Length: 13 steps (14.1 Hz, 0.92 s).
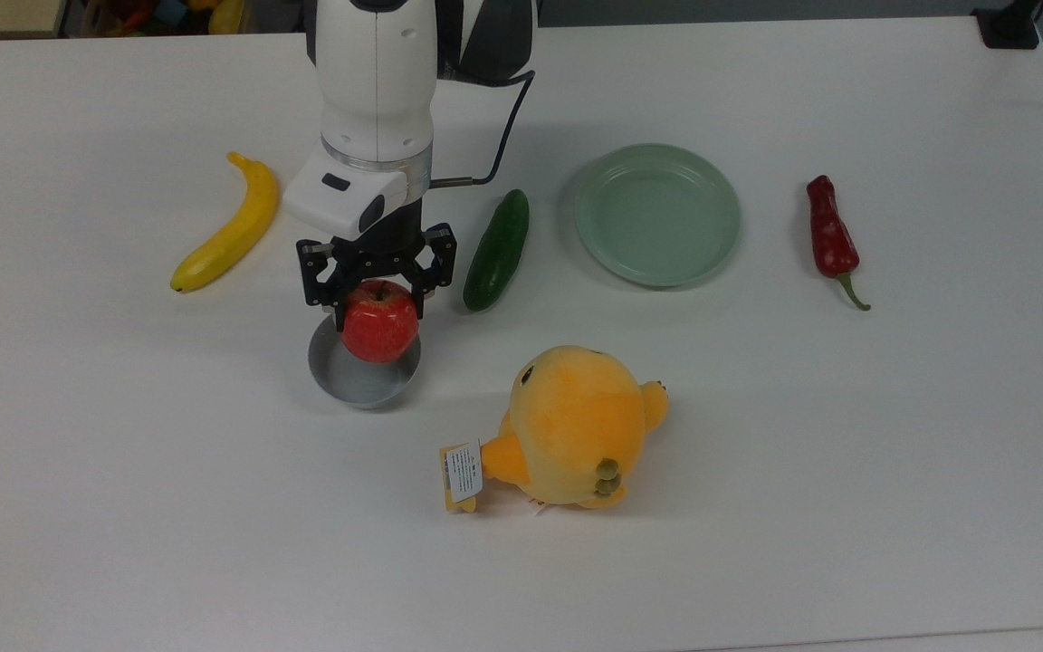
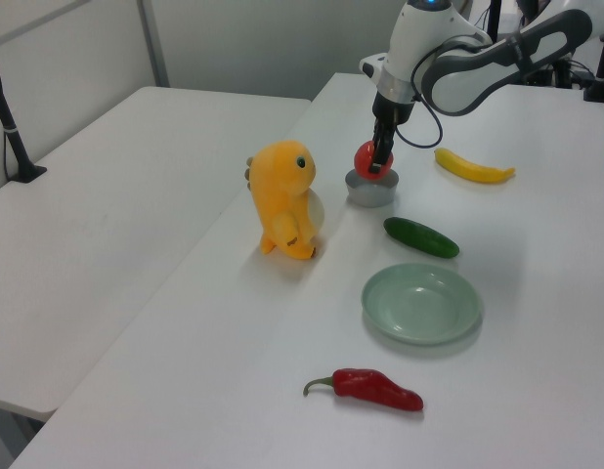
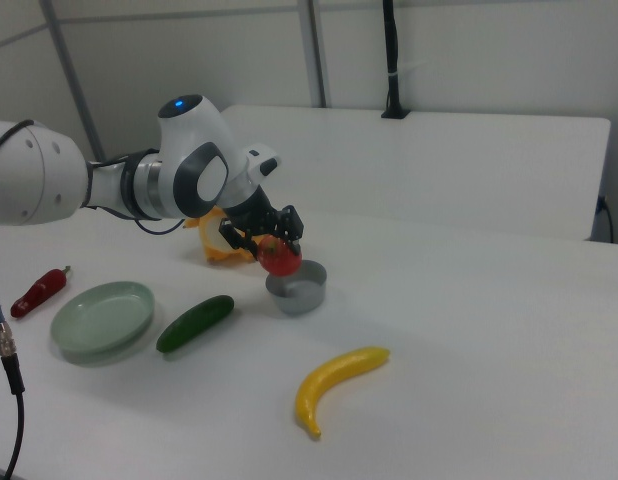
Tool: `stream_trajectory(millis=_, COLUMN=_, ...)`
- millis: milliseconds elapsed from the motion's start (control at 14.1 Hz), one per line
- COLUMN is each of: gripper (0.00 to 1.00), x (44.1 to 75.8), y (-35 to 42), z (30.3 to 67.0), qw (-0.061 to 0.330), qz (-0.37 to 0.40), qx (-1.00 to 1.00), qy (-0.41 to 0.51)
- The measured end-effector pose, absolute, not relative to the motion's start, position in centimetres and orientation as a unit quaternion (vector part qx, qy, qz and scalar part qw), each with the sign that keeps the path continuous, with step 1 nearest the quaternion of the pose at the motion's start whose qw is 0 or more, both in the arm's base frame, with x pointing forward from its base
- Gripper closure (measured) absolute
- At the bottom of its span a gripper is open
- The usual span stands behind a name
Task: Put the red apple in the bowl
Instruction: 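Lower the apple into the grey bowl and open the gripper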
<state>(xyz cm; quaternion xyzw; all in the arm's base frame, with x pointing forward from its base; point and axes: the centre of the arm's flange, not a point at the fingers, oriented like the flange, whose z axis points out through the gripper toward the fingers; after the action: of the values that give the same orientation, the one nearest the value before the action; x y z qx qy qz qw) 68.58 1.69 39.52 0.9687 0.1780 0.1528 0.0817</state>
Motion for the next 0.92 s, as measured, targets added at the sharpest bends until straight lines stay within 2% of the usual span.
stream_trajectory(millis=354, gripper=0.19, x=68.80, y=1.52, z=39.12, qw=0.099, qz=0.149, qx=0.965, qy=0.192)
stream_trajectory(millis=566, gripper=0.09, x=68.84, y=1.49, z=39.07, qw=0.099, qz=0.148, qx=0.965, qy=0.192)
stream_trajectory(millis=637, gripper=0.02, x=68.85, y=1.49, z=39.11, qw=0.099, qz=0.149, qx=0.965, qy=0.192)
stream_trajectory(millis=920, gripper=0.00, x=68.99, y=1.49, z=39.64, qw=0.100, qz=0.154, qx=0.964, qy=0.190)
